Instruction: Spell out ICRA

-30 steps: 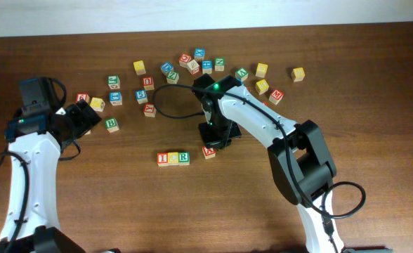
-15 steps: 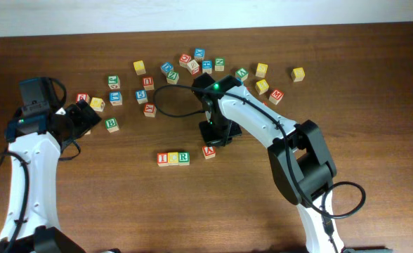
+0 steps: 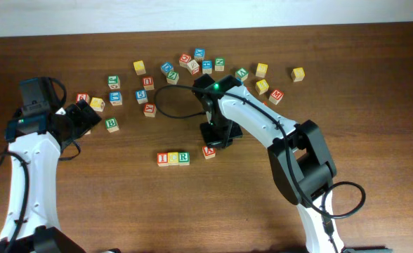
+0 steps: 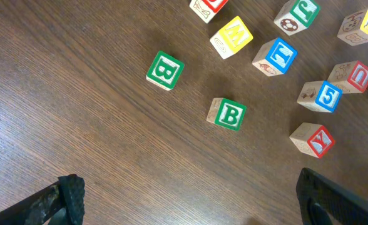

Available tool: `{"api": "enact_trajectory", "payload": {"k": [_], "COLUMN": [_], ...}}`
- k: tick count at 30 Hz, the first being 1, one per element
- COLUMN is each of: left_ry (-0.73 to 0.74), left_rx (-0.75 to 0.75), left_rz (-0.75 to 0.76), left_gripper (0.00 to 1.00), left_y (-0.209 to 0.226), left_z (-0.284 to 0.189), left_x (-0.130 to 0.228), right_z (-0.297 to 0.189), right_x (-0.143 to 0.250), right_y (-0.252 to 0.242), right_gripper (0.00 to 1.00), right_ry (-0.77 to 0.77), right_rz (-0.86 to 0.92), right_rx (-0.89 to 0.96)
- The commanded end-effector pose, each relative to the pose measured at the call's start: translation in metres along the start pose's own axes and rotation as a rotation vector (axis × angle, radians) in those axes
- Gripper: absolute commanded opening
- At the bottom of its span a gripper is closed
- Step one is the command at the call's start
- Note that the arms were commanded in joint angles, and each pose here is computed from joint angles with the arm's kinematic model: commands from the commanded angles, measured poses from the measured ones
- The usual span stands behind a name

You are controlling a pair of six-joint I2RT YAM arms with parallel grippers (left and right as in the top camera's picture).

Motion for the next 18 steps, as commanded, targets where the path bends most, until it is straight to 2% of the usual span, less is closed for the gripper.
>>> {"api": "enact_trajectory", "payload": {"k": [1, 18], "left_ry": [0.002, 0.002], "left_rx": [0.004, 0.004], "left_rz": [-0.008, -0.008], "left_gripper": [0.99, 1.00], "left_y": [0.001, 0.001], "left_z": [0.000, 0.000], "left_x": [-0.001, -0.001], "right_z": [0.005, 0.007], "right_x": [0.006, 0.008], "right_y": [0.010, 0.020], "right_gripper": [0.04, 0.05], "right_ry": [0.023, 0.022], "right_rz": [-0.008, 0.016], "right_rx": [-0.020, -0.051]}}
Point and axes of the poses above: each gripper's point midway between its finger pads, its own z axis out along the fingers, its own y axis along the line the jaws close on, x = y × z, the point moved 8 cm from there along -z, back along the fingers, and after that the axes turned 5 degrees about z, right-handed, at the moved point
